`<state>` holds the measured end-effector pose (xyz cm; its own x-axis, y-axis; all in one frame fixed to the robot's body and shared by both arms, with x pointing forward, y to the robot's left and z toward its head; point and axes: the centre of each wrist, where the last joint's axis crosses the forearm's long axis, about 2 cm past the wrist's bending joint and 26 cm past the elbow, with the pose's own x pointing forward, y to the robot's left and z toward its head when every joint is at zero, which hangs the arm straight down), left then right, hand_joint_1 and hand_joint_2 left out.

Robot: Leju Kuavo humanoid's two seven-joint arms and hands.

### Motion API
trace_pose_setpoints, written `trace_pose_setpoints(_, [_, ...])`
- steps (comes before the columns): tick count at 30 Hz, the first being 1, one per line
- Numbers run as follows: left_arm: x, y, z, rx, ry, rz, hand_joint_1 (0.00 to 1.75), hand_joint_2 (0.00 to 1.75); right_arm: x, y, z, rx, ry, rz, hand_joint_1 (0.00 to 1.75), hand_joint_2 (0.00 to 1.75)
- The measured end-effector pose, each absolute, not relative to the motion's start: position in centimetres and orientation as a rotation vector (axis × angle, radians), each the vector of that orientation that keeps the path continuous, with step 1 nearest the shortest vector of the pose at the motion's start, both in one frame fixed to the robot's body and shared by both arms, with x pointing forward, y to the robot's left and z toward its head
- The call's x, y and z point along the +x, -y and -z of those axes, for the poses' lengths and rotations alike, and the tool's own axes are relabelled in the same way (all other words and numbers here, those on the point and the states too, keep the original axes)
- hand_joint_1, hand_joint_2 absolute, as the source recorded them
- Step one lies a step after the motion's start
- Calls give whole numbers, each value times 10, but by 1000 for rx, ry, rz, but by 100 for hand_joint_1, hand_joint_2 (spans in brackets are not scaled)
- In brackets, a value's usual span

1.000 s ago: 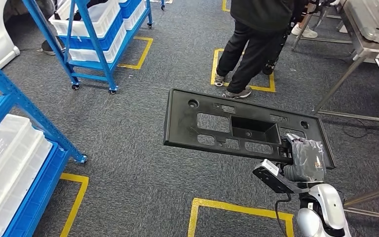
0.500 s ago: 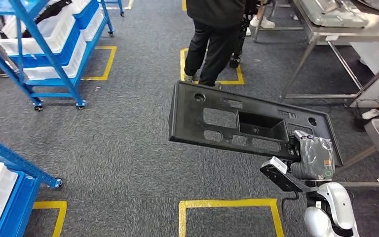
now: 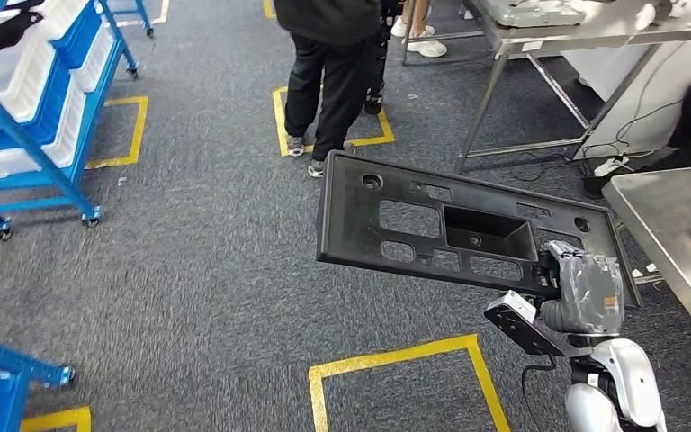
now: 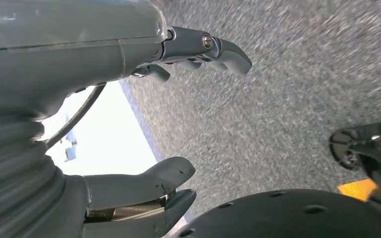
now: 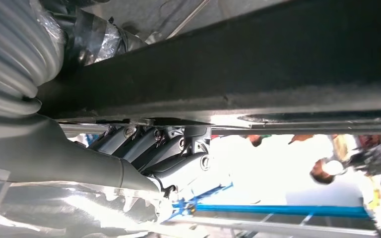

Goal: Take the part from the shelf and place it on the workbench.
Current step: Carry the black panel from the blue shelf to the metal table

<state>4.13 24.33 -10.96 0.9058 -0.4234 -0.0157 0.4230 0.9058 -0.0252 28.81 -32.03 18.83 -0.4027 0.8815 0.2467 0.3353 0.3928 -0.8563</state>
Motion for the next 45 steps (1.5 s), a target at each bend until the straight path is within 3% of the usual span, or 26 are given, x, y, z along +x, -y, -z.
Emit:
trace_pose_setpoints(24, [40,-243,110,-14,-34,443,0,175,284,327,-191,-1183,1884,-994,169,175])
trace_pose_setpoints(31, [42,-243,110,-12,-31,447,0,175,282,328,-192,-1401,1813,-1051,169,175])
trace_pose_setpoints(45, [41,-243,110,-8,-35,437,0,175,285,330,-191,-1548,1726,-1092,169,175])
